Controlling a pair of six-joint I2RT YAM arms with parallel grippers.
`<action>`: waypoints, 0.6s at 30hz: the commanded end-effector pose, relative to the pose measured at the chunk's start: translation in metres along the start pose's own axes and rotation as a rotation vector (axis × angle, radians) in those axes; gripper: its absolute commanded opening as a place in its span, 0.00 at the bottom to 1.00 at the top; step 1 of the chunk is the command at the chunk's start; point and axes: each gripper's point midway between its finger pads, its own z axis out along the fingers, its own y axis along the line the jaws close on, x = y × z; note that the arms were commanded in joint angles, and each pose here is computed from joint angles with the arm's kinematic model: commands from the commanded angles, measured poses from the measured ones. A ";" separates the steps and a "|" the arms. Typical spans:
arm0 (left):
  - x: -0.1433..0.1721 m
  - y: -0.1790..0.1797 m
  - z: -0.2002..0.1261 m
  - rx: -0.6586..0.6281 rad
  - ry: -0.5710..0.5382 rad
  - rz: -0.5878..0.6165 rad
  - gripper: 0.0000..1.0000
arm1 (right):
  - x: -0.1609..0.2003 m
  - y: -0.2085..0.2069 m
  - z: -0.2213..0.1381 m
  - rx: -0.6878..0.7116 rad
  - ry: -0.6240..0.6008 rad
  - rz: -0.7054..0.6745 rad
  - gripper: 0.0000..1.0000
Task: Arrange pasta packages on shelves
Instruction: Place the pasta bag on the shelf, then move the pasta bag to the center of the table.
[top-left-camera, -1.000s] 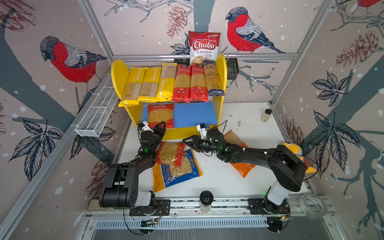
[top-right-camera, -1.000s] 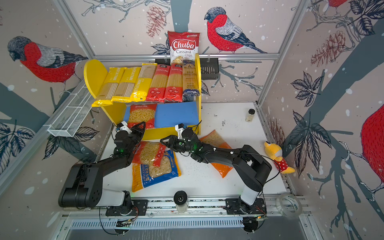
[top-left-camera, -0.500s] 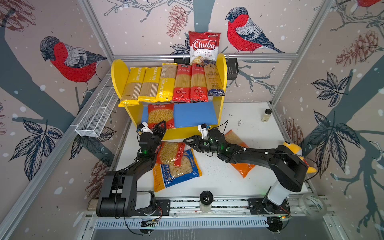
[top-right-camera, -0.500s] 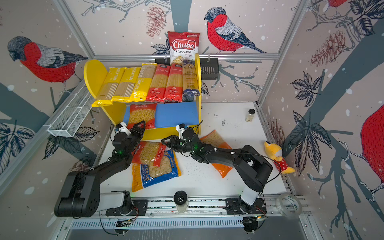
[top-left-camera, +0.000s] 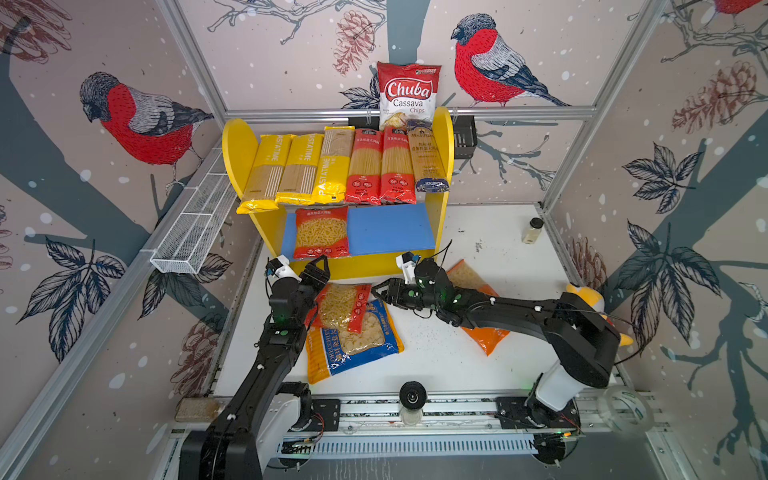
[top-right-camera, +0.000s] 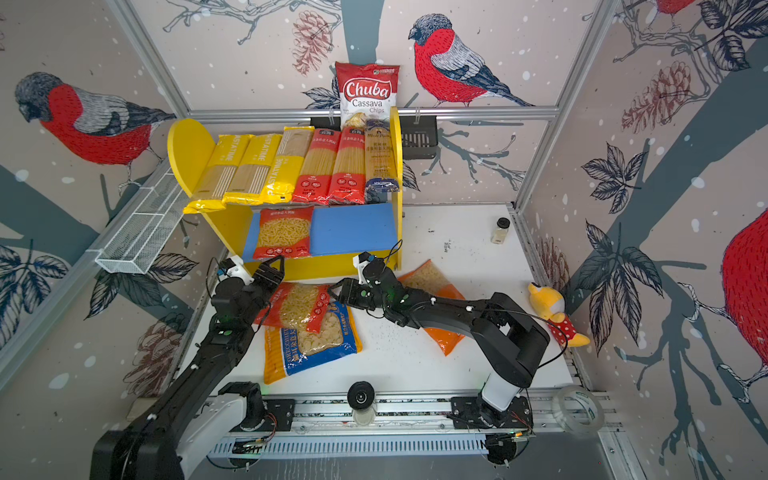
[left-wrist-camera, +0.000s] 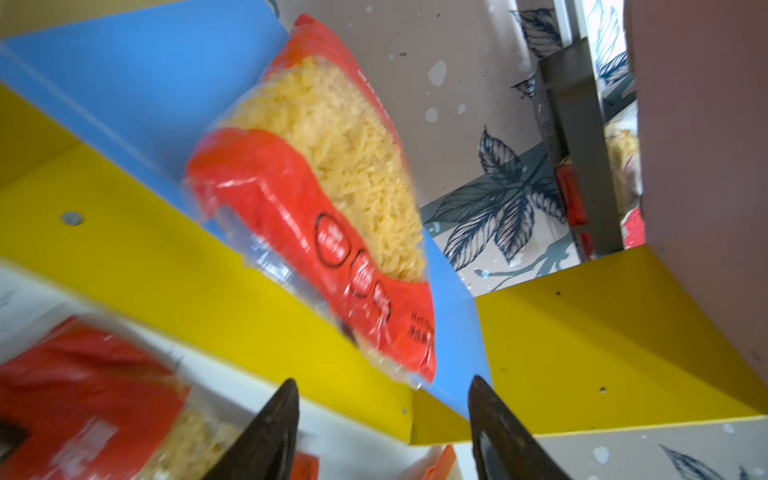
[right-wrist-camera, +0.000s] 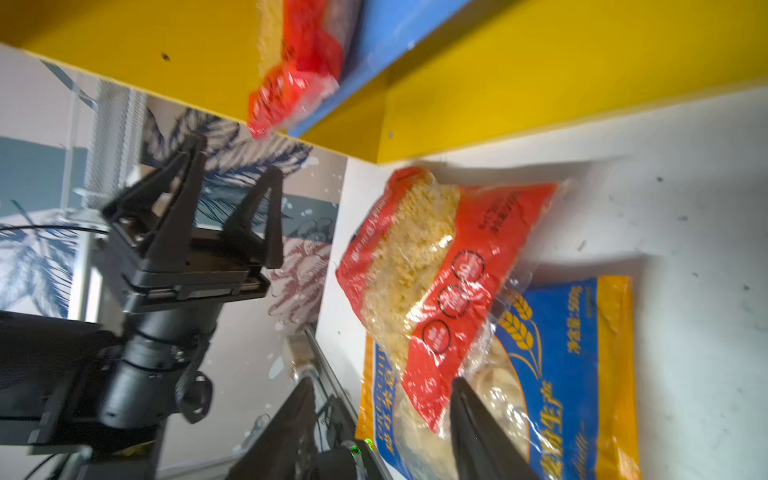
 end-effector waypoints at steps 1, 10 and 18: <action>0.014 0.023 -0.015 -0.112 0.046 0.100 0.64 | 0.022 -0.009 0.008 0.033 0.073 -0.034 0.53; 0.019 0.022 -0.040 -0.132 0.067 0.198 0.64 | 0.040 -0.021 0.045 0.035 0.165 0.037 0.53; 0.044 0.017 -0.040 -0.121 0.121 0.250 0.63 | 0.046 -0.042 0.072 0.084 0.202 0.117 0.54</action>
